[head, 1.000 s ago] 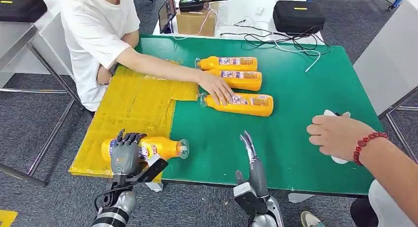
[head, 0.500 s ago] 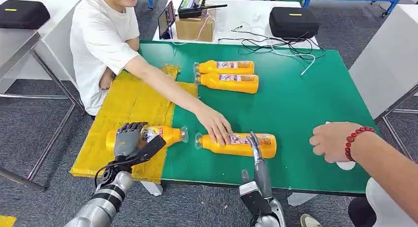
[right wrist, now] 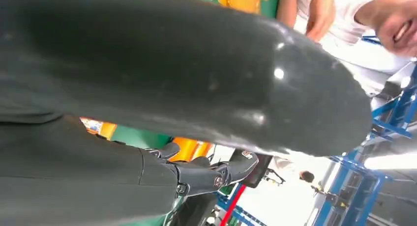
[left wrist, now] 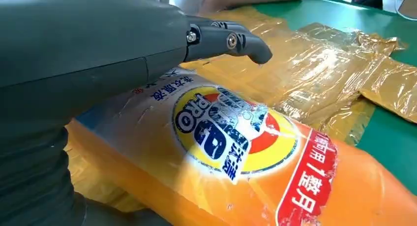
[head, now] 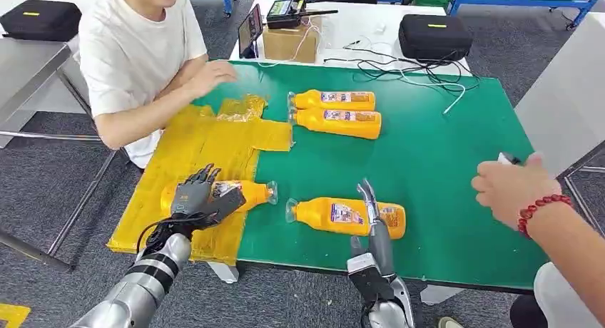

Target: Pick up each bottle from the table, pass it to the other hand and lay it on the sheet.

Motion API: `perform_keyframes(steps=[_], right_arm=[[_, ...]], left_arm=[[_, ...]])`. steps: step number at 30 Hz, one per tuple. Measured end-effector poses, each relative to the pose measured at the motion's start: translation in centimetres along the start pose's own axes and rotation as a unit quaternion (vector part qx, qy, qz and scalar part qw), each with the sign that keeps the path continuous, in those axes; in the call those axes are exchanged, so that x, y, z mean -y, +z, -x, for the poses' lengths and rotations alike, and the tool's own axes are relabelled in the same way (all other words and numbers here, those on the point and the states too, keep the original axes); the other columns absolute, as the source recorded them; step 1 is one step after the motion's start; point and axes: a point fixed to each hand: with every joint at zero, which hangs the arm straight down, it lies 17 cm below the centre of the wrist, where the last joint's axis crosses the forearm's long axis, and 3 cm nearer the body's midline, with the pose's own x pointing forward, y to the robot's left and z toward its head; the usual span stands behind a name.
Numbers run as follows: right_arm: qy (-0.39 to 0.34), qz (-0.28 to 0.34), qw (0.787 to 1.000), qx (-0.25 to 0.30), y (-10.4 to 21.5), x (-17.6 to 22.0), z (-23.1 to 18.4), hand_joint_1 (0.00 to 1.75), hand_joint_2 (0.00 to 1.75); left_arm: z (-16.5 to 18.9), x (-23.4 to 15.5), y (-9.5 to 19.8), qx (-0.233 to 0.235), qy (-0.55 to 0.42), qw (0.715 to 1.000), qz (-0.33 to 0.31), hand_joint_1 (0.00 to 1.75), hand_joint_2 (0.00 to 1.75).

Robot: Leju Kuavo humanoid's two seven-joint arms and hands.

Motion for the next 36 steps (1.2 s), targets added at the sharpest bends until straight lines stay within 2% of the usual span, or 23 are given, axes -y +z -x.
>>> perform_keyframes(steps=[4,7,11,14,21,22,25,27,31,36], right_arm=[[0.0,0.0,1.0,-0.002,0.2,0.0,0.1,0.0,0.0],[0.002,0.0,1.0,-0.002,0.2,0.1,0.1,0.0,0.0],[0.011,0.005,1.0,0.003,0.5,0.3,0.1,0.0,0.0],[0.017,0.006,1.0,0.0,0.9,0.5,0.3,0.0,0.0],[0.039,0.007,0.999,0.002,1.2,0.8,0.6,0.0,0.0],[0.042,0.005,0.999,0.003,1.3,0.7,0.6,0.0,1.75],[0.074,-0.004,0.997,0.014,1.3,0.4,0.5,0.0,1.75],[0.105,-0.032,0.994,0.023,1.4,-0.5,0.7,0.0,1.75],[0.194,-0.086,0.977,0.032,1.9,-1.7,2.4,0.0,1.75],[0.297,-0.115,0.947,0.04,1.3,-0.9,4.3,0.0,1.75]], left_arm=[[-0.2,0.3,0.2,0.01,0.011,1.0,0.006,0.0,1.75],[-1.5,-0.1,0.3,0.044,0.064,0.997,-0.005,0.0,1.75],[-4.3,-1.7,1.8,0.102,0.184,0.975,-0.07,0.0,1.75],[-5.7,-2.5,3.3,0.117,0.26,0.952,-0.111,0.0,1.75],[-10.0,-6.4,6.4,0.171,0.314,0.914,-0.192,0.0,1.75],[-11.0,-7.3,6.9,0.187,0.316,0.907,-0.205,0.0,1.75],[-14.0,-8.9,8.7,0.235,0.305,0.893,-0.232,0.0,1.75],[-16.4,-8.9,9.9,0.268,0.297,0.888,-0.227,0.0,1.75],[-21.4,-6.3,12.3,0.319,0.337,0.872,-0.154,0.0,1.75],[-25.9,-0.7,15.2,0.347,0.376,0.858,-0.045,0.0,1.75]])
